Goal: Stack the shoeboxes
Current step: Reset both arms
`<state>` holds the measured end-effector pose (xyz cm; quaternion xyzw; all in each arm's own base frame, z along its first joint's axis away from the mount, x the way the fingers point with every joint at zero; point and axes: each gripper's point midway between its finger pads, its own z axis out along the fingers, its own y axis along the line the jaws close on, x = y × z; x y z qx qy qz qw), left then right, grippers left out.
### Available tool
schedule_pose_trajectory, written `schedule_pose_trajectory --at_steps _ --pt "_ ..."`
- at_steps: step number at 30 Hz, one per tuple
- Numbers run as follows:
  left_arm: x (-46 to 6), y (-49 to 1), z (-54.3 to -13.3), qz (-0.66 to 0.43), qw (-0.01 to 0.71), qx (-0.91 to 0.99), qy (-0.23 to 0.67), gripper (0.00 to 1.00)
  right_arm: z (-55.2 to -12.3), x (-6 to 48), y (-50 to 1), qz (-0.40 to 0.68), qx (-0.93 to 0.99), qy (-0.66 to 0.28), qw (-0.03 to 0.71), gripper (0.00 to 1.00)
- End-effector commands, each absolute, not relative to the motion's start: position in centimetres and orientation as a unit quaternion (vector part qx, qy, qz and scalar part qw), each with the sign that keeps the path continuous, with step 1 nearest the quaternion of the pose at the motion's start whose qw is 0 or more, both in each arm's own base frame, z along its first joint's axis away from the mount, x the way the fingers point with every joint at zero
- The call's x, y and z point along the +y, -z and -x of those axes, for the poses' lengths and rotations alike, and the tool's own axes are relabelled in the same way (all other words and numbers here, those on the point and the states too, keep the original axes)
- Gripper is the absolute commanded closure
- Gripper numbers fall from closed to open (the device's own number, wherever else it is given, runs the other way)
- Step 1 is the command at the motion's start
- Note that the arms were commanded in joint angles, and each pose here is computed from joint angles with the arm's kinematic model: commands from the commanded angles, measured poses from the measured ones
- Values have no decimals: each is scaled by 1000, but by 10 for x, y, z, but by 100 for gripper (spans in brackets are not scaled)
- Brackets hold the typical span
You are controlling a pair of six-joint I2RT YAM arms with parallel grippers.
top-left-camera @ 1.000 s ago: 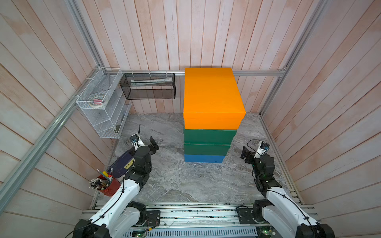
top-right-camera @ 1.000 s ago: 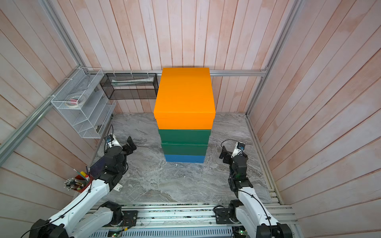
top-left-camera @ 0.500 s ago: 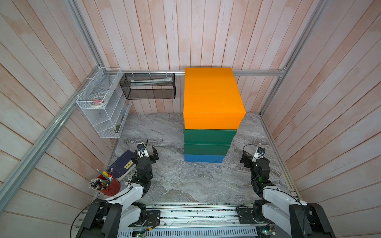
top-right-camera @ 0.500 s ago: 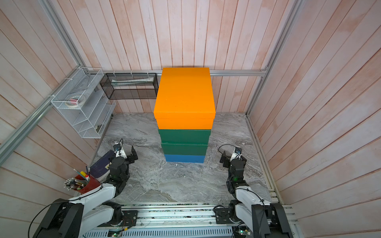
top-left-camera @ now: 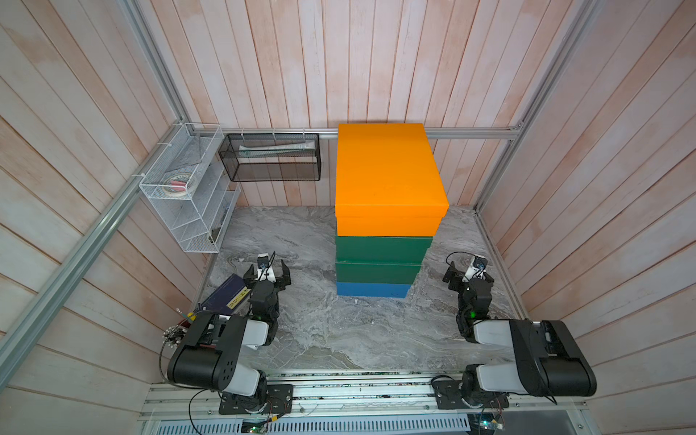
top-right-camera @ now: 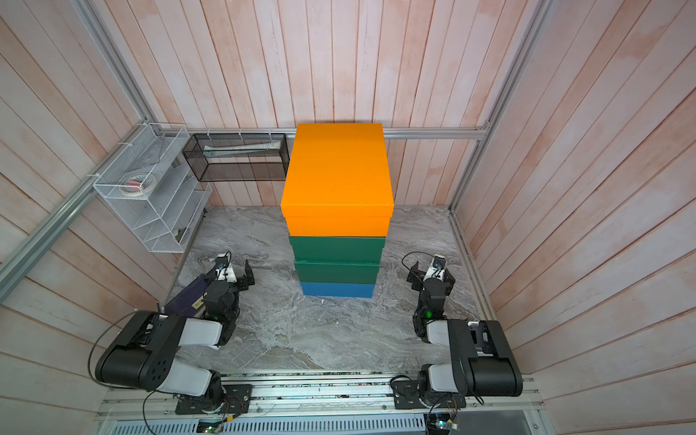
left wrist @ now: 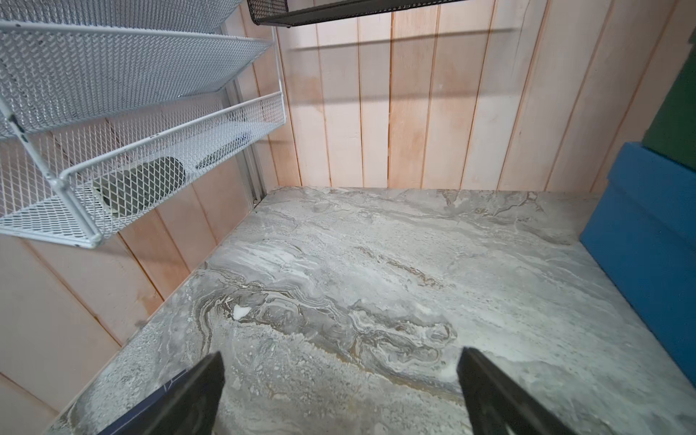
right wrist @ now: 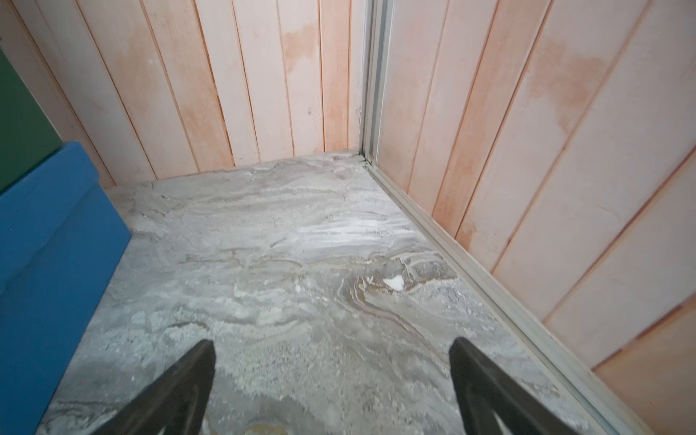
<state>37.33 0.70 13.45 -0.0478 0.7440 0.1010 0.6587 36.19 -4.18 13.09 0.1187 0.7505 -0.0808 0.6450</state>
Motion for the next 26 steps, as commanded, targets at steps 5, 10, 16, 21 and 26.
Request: schedule_pose_trajectory --at_steps 5,10,16,21,26 --pt "15 -145 -362 43 707 705 -32 0 -350 -46 -140 -117 703 59 700 2" --pt "25 -131 -383 62 669 740 -33 0 -369 -40 -128 -93 738 45 667 2" --pt "26 -132 -382 64 672 737 -36 0 -368 -39 -131 -88 729 46 677 2" --pt "24 -132 -383 61 671 738 -37 0 -370 -37 -131 -84 731 47 675 2" --pt "24 -132 -383 61 670 739 -36 0 -369 -37 -132 -85 729 48 678 2"
